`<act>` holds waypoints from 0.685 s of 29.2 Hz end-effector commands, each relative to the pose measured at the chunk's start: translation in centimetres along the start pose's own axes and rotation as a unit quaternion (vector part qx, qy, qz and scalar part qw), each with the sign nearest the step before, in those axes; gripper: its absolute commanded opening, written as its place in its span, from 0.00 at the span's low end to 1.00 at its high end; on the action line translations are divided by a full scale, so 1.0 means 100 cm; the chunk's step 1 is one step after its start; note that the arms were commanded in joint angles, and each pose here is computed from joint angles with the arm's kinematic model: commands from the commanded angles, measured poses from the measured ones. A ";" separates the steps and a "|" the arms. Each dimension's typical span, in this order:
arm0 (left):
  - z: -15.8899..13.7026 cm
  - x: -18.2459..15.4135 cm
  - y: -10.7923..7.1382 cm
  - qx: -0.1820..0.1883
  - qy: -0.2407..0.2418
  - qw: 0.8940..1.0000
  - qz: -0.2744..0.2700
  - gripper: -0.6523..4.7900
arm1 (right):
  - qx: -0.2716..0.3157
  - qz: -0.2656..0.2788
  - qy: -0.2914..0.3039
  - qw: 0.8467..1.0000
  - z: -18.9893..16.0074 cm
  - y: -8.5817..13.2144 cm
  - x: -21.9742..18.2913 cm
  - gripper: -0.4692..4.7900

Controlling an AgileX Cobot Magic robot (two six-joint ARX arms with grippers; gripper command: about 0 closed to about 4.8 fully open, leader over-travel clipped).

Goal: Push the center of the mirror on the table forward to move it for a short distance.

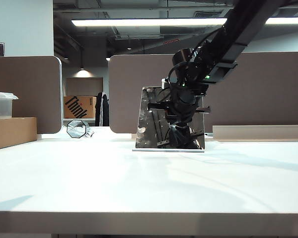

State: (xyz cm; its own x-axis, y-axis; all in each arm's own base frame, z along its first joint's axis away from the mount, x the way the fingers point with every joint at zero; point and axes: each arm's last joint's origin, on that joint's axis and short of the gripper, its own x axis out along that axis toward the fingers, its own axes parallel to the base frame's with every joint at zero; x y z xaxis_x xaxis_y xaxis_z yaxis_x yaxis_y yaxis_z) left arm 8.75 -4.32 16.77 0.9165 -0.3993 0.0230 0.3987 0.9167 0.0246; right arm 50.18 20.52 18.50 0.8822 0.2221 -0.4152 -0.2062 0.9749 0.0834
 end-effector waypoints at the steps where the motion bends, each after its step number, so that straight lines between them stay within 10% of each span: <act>1: 0.001 0.000 0.000 0.000 -0.004 1.000 -0.001 0.11 | -0.008 -0.007 -0.005 1.000 0.006 -0.009 0.007 0.08; 20: 0.001 0.000 0.000 0.000 -0.004 1.000 0.000 0.11 | -0.003 -0.033 -0.058 0.998 0.018 -0.042 0.049 0.08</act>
State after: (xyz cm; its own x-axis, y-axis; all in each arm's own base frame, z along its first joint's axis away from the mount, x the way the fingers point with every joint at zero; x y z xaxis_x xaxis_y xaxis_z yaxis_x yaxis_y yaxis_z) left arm 8.75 -4.31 16.77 0.9170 -0.3982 0.0234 0.3977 0.9172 0.0245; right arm 55.97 17.63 17.41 0.9287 0.1625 -0.3332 -0.1488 0.9866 0.0665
